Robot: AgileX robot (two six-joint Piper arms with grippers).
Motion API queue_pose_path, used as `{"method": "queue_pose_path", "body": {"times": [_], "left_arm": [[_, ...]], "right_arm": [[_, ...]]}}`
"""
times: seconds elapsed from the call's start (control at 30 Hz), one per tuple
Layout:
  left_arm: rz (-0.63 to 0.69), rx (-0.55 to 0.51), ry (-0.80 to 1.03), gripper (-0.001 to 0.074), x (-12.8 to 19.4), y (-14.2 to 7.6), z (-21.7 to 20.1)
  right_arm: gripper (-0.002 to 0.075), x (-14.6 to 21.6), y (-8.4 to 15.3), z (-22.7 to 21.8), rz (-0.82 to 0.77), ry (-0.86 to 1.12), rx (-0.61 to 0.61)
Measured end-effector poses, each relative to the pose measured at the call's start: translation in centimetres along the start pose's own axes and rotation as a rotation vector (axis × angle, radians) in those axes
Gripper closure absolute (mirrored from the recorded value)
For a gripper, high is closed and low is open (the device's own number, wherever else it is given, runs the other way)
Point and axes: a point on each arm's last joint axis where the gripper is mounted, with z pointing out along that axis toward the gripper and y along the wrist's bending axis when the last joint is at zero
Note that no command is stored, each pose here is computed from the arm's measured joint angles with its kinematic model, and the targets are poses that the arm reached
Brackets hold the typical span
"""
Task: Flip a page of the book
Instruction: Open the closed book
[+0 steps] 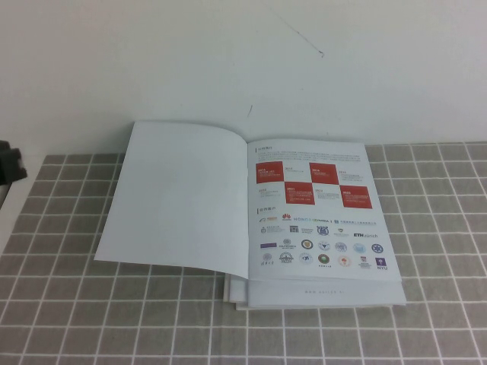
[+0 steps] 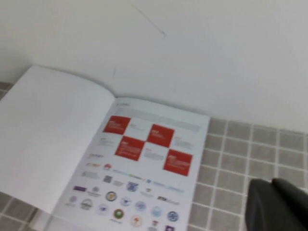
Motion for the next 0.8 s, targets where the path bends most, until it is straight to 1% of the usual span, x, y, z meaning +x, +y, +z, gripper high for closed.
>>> {"method": "queue_pose_path", "body": {"times": [0.1, 0.2, 0.3, 0.4, 0.53, 0.63, 0.7, 0.8], "left_arm": [[0.074, 0.026, 0.076, 0.0738, 0.3, -0.1, 2.3], [0.134, 0.058, 0.162, 0.0738, 0.9, -0.1, 4.7], [0.134, 0.088, 0.234, 0.0738, 1.6, 0.0, 7.2], [0.137, 0.132, 0.293, 0.0738, 2.3, -0.1, 9.3], [0.170, 0.231, 0.334, 0.0738, 2.8, -0.5, 11.9], [0.183, 0.299, 0.361, 0.0738, 2.3, -1.1, 13.9], [0.188, 0.329, 0.386, 0.0738, 1.6, -1.3, 15.6], [0.193, 0.357, 0.446, 0.0738, 1.2, -1.4, 18.5]], "right_arm": [[0.0729, 0.2, 0.1, 2.3, 0.074, 0.061, -0.071], [0.0729, 0.8, 0.1, 4.7, 0.075, 0.149, -0.138], [0.0729, 1.5, 0.0, 6.8, 0.036, 0.220, -0.198], [0.0729, 2.2, -0.4, 9.2, 0.023, 0.282, -0.224], [0.0729, 3.5, -0.8, 11.9, 0.046, 0.366, -0.258], [0.0725, 4.3, -0.5, 13.8, 0.060, 0.403, -0.307], [0.0701, 4.9, -0.1, 15.1, 0.068, 0.422, -0.334], [0.0631, 6.0, 0.5, 16.9, 0.075, 0.468, -0.359]]}}
